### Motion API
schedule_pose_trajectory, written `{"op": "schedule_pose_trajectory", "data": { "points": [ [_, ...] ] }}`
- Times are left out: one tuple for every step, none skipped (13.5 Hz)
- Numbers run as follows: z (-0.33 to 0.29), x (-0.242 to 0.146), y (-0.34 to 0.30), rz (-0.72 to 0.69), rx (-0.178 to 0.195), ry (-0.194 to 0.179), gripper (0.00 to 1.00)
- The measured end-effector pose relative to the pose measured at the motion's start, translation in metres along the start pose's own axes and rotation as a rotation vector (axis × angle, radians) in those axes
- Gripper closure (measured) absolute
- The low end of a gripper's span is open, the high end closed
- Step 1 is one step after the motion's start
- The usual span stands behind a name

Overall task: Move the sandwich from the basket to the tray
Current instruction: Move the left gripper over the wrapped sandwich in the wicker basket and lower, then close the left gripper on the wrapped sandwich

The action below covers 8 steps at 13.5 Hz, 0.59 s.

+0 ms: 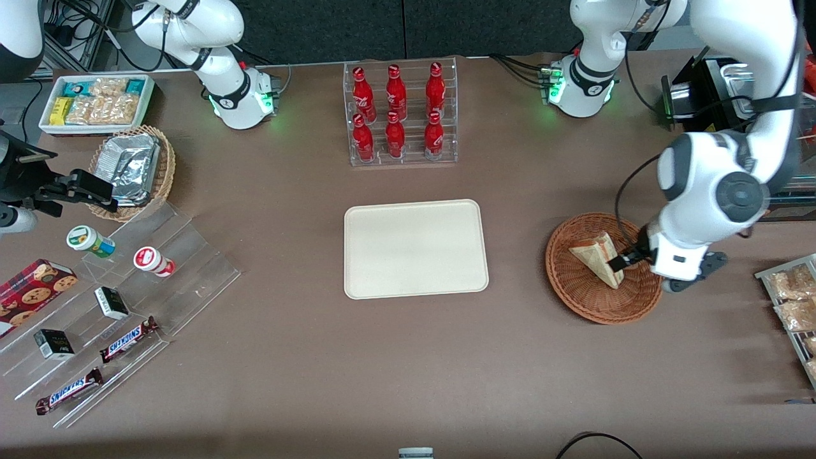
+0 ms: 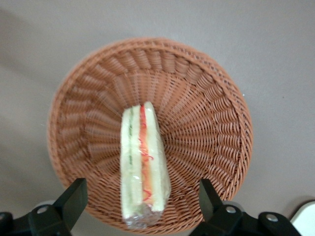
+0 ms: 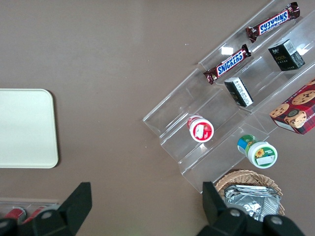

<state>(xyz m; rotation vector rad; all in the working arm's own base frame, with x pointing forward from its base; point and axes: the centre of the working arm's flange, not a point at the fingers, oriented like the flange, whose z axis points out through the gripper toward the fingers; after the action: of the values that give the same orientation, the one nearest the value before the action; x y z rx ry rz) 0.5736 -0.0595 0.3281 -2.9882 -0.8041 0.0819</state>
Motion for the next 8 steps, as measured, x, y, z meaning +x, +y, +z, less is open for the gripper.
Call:
{"op": "schedule_pose_trajectory", "data": {
  "points": [
    [0.013, -0.008, -0.001, -0.007, 0.002, -0.003, 0.0],
    [0.025, -0.014, -0.006, -0.013, 0.003, -0.005, 0.0],
    [0.033, -0.019, -0.011, -0.017, 0.006, -0.009, 0.0],
    [0.04, -0.024, -0.016, -0.022, 0.013, -0.019, 0.0],
    [0.045, -0.028, -0.02, -0.029, 0.017, -0.025, 0.0],
    [0.049, -0.03, -0.022, -0.041, 0.014, -0.024, 0.0],
    [0.052, -0.031, -0.023, -0.053, 0.011, -0.025, 0.0],
    [0.054, -0.032, -0.023, -0.06, 0.007, -0.025, 0.0]
  ]
}}
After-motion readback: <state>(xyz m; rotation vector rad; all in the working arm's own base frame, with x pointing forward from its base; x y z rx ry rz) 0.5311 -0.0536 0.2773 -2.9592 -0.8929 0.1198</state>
